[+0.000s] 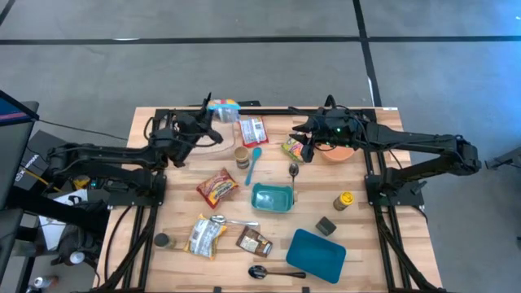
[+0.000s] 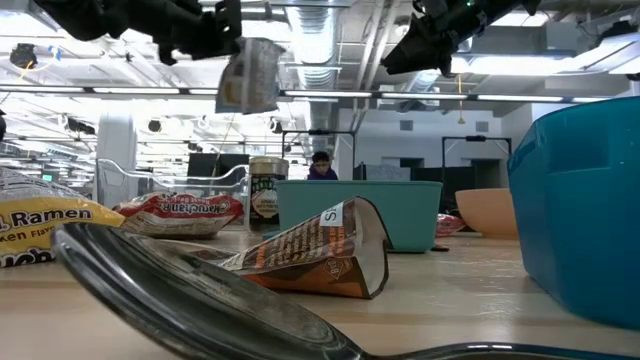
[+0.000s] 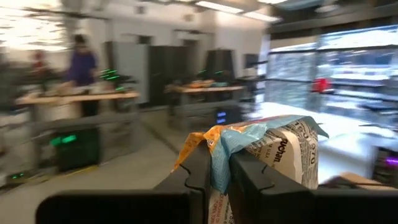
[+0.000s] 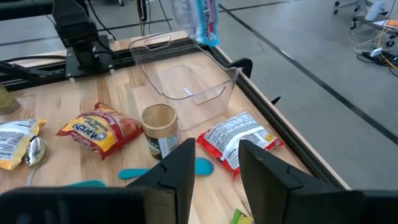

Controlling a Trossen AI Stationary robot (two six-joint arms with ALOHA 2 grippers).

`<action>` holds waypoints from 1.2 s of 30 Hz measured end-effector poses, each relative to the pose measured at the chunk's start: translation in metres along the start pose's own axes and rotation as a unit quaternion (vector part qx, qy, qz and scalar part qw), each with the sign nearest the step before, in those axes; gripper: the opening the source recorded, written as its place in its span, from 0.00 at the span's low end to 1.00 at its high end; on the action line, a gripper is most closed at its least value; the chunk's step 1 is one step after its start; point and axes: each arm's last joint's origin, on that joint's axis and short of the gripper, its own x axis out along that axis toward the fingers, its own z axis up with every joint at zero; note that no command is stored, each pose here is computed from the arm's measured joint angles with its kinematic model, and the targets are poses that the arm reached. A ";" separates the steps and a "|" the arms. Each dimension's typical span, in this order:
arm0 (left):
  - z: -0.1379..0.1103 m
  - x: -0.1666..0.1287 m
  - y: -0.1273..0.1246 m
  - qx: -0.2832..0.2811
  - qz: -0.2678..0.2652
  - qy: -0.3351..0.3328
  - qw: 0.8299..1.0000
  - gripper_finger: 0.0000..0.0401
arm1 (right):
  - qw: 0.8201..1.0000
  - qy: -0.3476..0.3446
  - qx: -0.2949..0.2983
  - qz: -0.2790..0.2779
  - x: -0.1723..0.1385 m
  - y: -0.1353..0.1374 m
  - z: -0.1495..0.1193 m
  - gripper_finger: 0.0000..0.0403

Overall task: Pick & Place Food Item
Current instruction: Put the blue noodle pack into the transparent bin

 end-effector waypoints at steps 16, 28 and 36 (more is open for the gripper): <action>-0.013 0.000 0.019 0.094 0.254 0.070 0.960 0.07 | 1.000 0.007 0.012 0.000 0.000 0.000 -0.001 0.29; -0.017 -0.004 0.023 0.125 0.339 0.089 0.928 0.08 | 0.999 0.036 0.004 -0.002 0.000 0.000 -0.007 0.29; -0.020 -0.004 0.022 0.102 0.339 0.080 0.932 0.07 | 0.998 0.056 -0.001 -0.003 0.000 -0.001 -0.011 0.29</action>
